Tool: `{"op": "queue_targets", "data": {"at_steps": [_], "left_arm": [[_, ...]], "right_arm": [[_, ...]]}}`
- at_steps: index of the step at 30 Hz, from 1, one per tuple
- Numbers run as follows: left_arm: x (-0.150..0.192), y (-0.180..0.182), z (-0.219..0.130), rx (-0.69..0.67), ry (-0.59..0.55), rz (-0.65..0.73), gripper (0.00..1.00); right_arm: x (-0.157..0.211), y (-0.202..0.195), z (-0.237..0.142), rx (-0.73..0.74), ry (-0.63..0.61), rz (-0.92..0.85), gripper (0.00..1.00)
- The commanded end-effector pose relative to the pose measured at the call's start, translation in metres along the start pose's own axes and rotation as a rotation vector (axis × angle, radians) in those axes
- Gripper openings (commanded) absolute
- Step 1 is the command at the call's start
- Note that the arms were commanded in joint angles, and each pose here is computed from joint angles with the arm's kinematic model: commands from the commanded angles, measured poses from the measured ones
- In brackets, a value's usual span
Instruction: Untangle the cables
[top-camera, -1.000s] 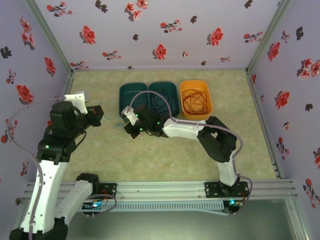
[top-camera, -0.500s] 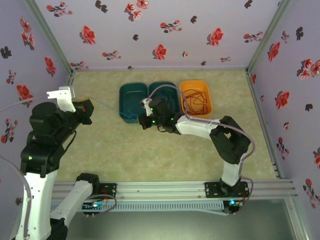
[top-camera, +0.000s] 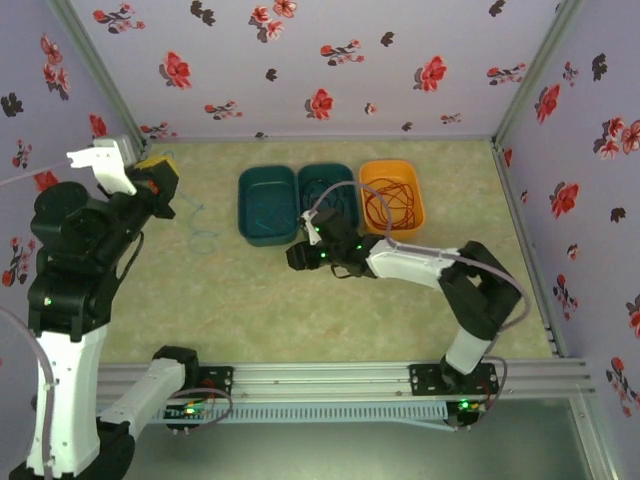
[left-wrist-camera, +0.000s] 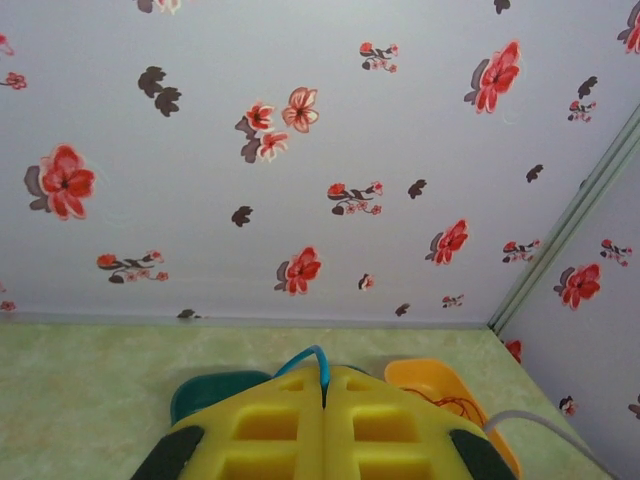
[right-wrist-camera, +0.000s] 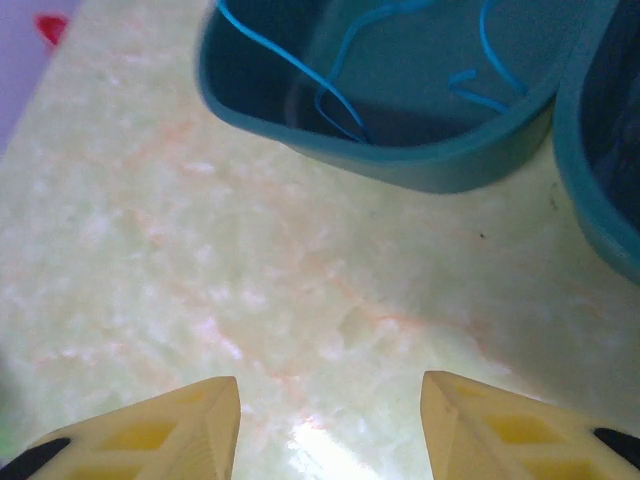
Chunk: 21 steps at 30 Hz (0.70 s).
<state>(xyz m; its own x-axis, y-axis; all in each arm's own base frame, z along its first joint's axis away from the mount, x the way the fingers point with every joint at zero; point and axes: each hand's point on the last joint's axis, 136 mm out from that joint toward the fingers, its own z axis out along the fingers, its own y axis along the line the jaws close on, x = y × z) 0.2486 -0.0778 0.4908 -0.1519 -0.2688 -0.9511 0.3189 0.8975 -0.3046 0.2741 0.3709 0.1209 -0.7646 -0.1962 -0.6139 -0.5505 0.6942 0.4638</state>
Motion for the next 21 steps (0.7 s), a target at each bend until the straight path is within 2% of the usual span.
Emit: {"op": "queue_targets", "data": {"at_steps": [1,4,9,10,11,16,21], "left_arm": [[-0.015,-0.007,0.021,0.042,-0.039,0.013,0.0],[-0.024,-0.007,0.04,0.052,-0.049,0.013,0.0],[-0.042,-0.01,0.07,0.064,-0.063,0.031,0.0],[-0.045,-0.01,0.076,0.065,-0.062,0.032,0.0],[-0.048,-0.011,0.083,0.071,-0.061,0.033,0.0],[-0.051,-0.012,0.119,0.107,-0.046,0.019,0.0],[-0.037,-0.01,0.153,0.14,-0.007,-0.004,0.0]], "right_arm": [[-0.023,0.005,-0.043,0.047,-0.087,-0.047,0.54],[-0.025,-0.004,-0.067,0.121,-0.117,-0.07,0.57],[-0.036,-0.015,-0.111,0.233,-0.196,-0.087,0.7],[-0.039,-0.017,-0.119,0.255,-0.213,-0.089,0.75],[-0.041,-0.02,-0.128,0.283,-0.233,-0.088,0.98],[-0.053,-0.036,-0.173,0.419,-0.327,-0.092,0.99],[-0.064,-0.05,-0.214,0.536,-0.444,-0.079,0.99]]}}
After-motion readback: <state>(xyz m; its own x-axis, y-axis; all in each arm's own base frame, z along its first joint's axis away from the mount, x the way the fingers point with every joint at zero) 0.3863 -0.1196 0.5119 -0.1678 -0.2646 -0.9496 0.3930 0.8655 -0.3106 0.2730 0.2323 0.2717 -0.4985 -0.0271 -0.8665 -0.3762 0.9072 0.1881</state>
